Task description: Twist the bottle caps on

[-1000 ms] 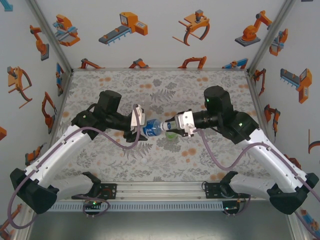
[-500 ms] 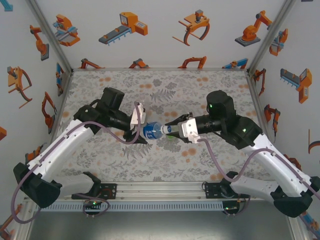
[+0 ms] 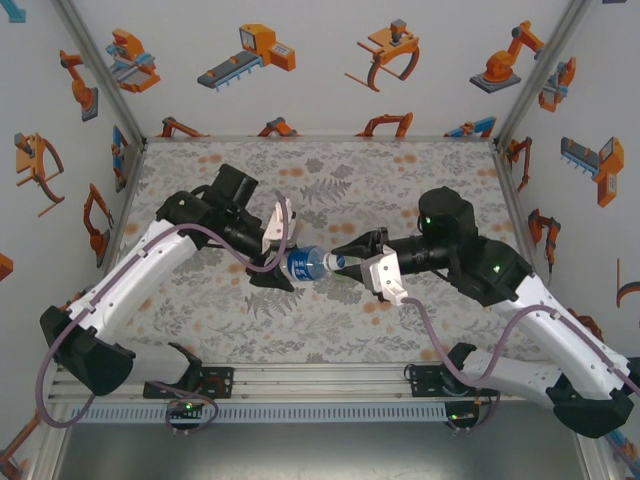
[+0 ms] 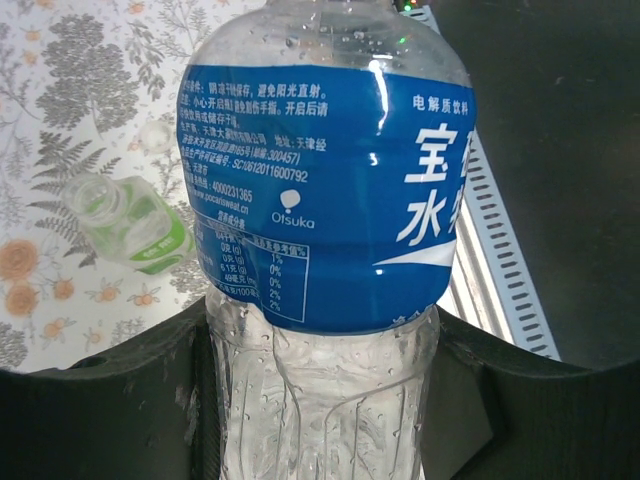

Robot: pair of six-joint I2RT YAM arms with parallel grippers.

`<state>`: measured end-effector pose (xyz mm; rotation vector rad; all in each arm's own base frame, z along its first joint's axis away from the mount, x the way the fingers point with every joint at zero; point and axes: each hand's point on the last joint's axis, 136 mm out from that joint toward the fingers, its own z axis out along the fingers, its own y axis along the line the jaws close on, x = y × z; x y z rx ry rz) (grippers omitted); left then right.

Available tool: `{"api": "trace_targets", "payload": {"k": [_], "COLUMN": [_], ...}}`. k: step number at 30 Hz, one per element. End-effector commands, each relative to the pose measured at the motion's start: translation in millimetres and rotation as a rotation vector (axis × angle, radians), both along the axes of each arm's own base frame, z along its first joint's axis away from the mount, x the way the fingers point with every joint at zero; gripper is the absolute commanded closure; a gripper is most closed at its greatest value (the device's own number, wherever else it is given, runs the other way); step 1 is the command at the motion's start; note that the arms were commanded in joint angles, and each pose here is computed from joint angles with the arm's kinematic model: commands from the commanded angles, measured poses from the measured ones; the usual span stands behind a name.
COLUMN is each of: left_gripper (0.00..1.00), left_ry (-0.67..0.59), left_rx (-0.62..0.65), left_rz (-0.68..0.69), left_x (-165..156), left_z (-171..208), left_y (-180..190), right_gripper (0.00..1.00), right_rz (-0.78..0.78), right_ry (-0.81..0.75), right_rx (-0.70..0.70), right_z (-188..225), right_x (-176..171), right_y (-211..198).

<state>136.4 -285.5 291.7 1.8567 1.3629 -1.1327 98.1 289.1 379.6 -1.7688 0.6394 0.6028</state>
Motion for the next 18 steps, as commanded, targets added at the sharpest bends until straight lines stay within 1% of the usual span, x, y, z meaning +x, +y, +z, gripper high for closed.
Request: {"api": "trace_targets", "payload": {"k": [1,4,7,11,13,16,18], "left_gripper": [1.00,1.00,1.00,1.00,1.00,1.00,1.00], "left_ry": [0.014,-0.020,-0.088,-0.209,-0.269,-0.340,-0.374], "left_rx": [-0.140,-0.120,-0.084,-0.082,-0.094,-0.105,-0.120], "left_rz": [-0.103,-0.088,-0.038,0.036,0.069,0.115,0.148], "left_x": [-16,-11,1,19,28,41,50], "left_z": [36,32,26,20,19,19,21], "left_y": [-8,-8,-9,-10,-10,-9,-8], "right_gripper": [1.00,1.00,1.00,1.00,1.00,1.00,1.00], "right_rz": [0.034,0.000,-0.079,-0.294,-0.341,-0.409,-0.456], "right_ry": [0.018,0.095,0.227,0.511,0.611,0.710,0.764], "right_rx": [-0.055,-0.078,-0.093,-0.074,-0.081,-0.040,0.013], "right_z": [-21,-20,-20,-17,-23,-25,-26], "right_x": [-3,1,10,41,47,58,65], "right_y": [8,9,13,25,28,31,31]}}
